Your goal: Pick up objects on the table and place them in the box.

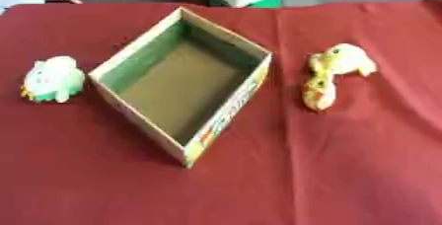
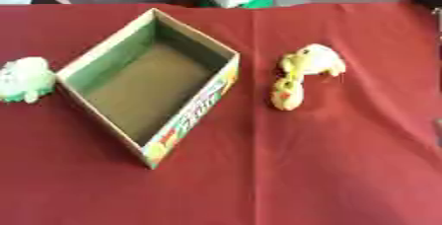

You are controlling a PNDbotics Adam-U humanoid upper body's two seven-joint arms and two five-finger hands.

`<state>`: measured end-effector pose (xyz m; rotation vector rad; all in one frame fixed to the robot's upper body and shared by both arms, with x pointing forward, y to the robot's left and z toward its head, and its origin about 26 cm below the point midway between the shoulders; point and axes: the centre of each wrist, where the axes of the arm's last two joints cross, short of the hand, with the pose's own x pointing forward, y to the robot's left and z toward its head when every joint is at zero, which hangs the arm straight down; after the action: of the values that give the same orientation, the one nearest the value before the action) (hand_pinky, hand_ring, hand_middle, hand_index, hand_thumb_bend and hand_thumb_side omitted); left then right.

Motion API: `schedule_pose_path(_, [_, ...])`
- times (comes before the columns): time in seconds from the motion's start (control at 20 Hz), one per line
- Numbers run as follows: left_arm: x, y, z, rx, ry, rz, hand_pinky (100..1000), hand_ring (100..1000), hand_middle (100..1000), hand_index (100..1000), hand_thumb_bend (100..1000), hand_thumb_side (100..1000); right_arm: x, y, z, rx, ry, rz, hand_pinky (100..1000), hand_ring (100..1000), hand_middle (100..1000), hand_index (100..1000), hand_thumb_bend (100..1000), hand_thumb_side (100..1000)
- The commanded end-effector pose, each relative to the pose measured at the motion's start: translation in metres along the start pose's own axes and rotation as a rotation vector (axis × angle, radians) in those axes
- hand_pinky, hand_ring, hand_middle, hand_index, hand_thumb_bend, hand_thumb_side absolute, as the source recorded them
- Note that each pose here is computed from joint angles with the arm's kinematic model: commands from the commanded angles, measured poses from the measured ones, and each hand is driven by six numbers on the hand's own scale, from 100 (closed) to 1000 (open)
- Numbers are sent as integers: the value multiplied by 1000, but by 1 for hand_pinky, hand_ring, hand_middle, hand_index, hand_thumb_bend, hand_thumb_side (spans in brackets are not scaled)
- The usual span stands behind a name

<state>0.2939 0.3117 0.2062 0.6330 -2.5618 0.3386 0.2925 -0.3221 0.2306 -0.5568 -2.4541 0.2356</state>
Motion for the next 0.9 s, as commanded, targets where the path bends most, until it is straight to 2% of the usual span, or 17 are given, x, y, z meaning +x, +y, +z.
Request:
schedule_pose_path(0.05, [6,-1,-6,-3,-33,9,552,581,588,801,100,829,8,-5,-8,7,-41,20,806,733,696,857,100,865])
schedule_pose_path(0.35, [6,-1,-6,-5,-33,11,553,581,589,801,100,828,10,-5,-10,28,-40,38,806,734,699,860,100,879])
schedule_pose_path(0.55, [6,-2,-6,-10,-33,14,554,582,589,801,100,825,14,-6,-17,88,-41,112,797,737,706,865,116,925])
schedule_pose_path(0.6, [6,-2,-6,-15,-34,15,554,582,589,801,100,824,16,-7,-20,124,-47,151,795,738,707,866,135,928])
schedule_pose_path(0.65, [6,-2,-6,-19,-35,16,554,582,590,801,100,823,19,-7,-24,162,-56,193,793,746,721,875,203,952])
schedule_pose_path(0.75, [6,-3,-6,-26,-35,19,554,582,590,801,100,822,25,-6,-32,251,-77,289,792,762,745,898,269,978])
schedule_pose_path(0.9, [7,-4,-5,-42,-31,23,554,582,589,801,100,821,35,-3,-44,437,-110,476,793,789,773,917,311,993])
